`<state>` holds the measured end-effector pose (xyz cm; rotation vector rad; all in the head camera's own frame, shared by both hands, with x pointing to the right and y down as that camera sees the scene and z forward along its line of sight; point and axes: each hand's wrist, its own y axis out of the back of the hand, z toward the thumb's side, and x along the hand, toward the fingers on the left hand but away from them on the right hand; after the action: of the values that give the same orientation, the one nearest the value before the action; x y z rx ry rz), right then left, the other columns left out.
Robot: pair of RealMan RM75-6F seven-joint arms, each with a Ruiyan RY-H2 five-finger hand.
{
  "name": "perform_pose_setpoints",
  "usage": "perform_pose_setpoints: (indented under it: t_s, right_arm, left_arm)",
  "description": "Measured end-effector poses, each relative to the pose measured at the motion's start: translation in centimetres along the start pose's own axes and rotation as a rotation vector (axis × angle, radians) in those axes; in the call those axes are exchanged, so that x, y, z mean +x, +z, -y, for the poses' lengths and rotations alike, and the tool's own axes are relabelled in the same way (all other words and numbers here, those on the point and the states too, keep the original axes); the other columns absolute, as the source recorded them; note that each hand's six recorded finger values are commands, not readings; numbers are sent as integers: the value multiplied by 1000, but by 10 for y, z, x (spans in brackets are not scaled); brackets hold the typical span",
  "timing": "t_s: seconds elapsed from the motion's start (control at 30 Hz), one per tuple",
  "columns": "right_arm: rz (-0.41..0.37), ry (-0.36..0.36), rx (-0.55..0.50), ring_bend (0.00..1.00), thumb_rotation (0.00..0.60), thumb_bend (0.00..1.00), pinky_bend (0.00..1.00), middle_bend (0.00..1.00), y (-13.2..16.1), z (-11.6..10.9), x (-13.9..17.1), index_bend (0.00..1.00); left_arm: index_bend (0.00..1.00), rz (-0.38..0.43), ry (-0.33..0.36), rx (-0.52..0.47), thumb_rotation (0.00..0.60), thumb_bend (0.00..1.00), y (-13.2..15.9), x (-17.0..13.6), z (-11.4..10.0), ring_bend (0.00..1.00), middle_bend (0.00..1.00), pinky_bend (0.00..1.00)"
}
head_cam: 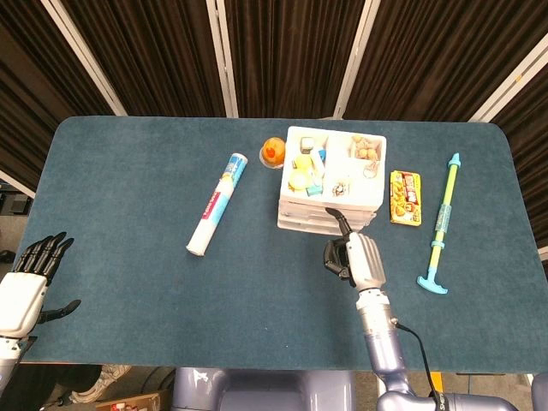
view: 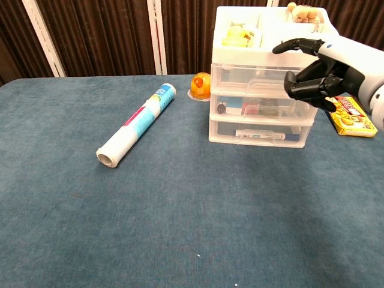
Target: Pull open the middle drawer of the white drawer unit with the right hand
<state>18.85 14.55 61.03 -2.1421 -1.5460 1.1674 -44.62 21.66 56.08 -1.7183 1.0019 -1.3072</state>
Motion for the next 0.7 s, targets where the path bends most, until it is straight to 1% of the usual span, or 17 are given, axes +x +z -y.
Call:
perform_pose_setpoints:
  t_s: [0.1,0.3,0.43,0.5,0.57,0.67,0.7]
  right_arm:
    - [23,-3,48,811,600,707,892,853,-6,-5,-3,134]
    - [79,8,87,811,600,707,892,853,-18,-9,-9,134]
    - [95,9,108,811,600,708,892,853,-23,-9,-14,135]
    - [100,7,127,812,600,707,892,853,-25,-9,-16,151]
    - [104,4,148,814,600,707,892,853,-26,-10,-18,205]
    - [106,1,192,824,600,708,892,863,-28,-10,-20,379]
    - [105,-3,214,826,600,708,892,867,-28,-11,-22,416]
  left_arm:
    - [0,-1,-1,-1,600,27,0,0,0,0,0,83]
    - [0,-4,-5,-5,600,26,0,0,0,0,0,82]
    - [0,-6,-7,-8,600,27,-1,0,1,0,0,83]
    - [0,-7,-9,-9,600,26,-1,0,1,0,0,83]
    - [0,-8,-11,-10,600,27,-1,0,1,0,0,83]
    - [0,-10,-15,-13,600,27,-1,0,1,0,0,83]
    - [0,-10,-16,-14,600,27,-1,0,2,0,0,83]
